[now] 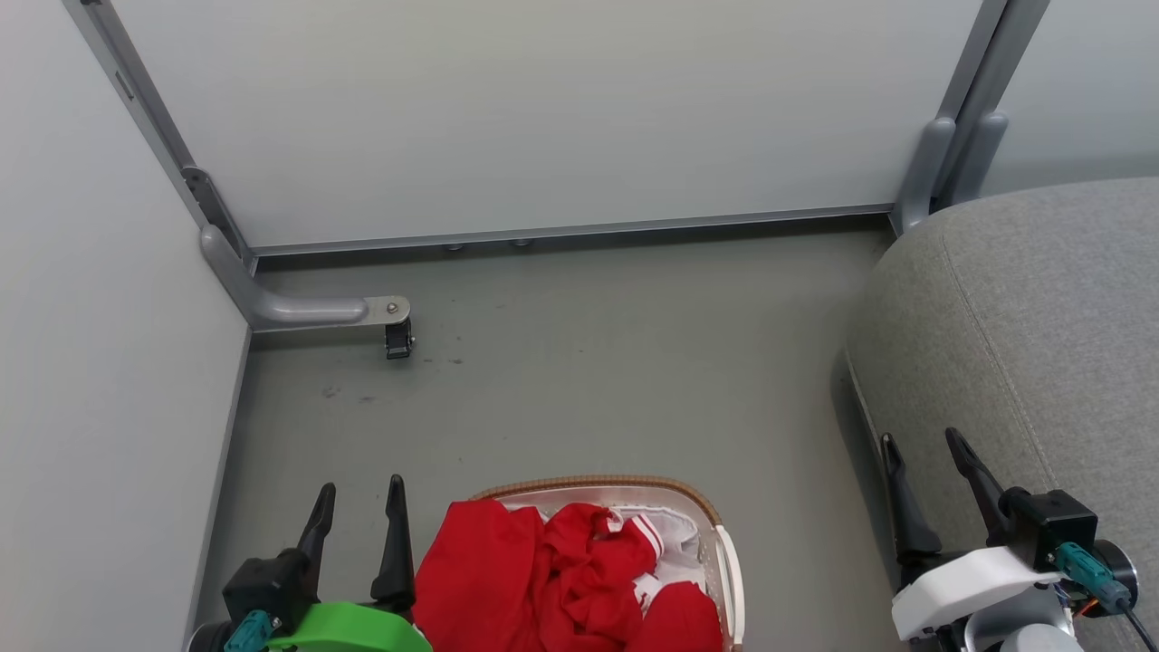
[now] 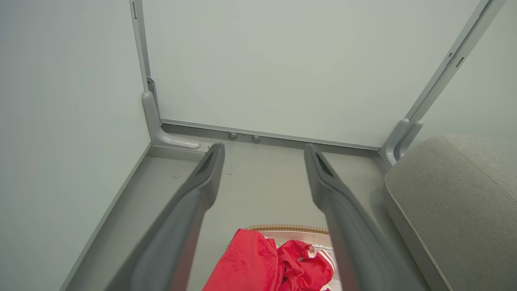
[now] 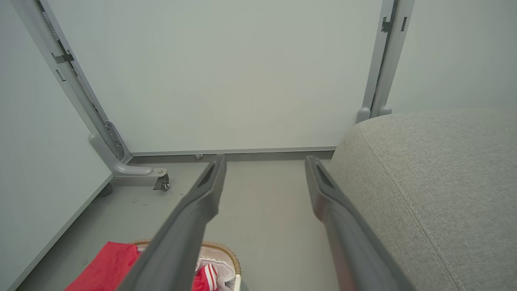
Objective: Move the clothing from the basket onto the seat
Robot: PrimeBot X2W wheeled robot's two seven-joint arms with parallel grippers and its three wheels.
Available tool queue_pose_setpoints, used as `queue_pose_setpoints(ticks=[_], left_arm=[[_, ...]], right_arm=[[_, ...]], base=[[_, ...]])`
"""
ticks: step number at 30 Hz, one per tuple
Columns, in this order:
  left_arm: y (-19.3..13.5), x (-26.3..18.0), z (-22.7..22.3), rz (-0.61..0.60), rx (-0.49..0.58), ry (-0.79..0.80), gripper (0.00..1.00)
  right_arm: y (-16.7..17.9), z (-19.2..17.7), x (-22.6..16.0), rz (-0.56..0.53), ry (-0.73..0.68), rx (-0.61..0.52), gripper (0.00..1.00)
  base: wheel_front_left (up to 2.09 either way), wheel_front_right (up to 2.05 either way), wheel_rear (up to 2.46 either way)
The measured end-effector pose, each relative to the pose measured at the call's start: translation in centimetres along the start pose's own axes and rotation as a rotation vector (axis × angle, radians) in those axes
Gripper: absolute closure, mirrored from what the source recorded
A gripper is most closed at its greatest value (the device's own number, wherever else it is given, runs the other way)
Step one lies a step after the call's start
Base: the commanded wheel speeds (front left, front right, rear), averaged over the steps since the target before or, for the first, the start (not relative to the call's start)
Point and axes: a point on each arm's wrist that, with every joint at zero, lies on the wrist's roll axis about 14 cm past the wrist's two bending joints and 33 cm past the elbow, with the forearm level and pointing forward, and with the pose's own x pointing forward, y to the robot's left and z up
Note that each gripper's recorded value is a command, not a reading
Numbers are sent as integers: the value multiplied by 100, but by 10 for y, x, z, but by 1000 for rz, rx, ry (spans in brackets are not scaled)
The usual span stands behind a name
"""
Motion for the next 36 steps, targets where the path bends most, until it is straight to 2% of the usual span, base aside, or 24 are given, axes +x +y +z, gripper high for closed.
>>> queue_pose_setpoints(ticks=[12, 20, 30, 36], left_arm=[[-5, 9, -2, -18, -3, 8, 0], [-27, 39, -15, -107, 20, 47, 0], [-81, 74, -82, -345, 91, 222, 0], [-109, 76, -151, -511, 146, 410, 0]], right_arm=[[-5, -3, 7, -12, 5, 1, 0], [-12, -7, 32, -25, 5, -7, 0], [-38, -26, 66, -84, 29, -14, 0], [-54, -47, 85, -118, 60, -7, 0]], base=[[0, 0, 0], [0, 0, 0], [0, 0, 0], [0, 0, 0]])
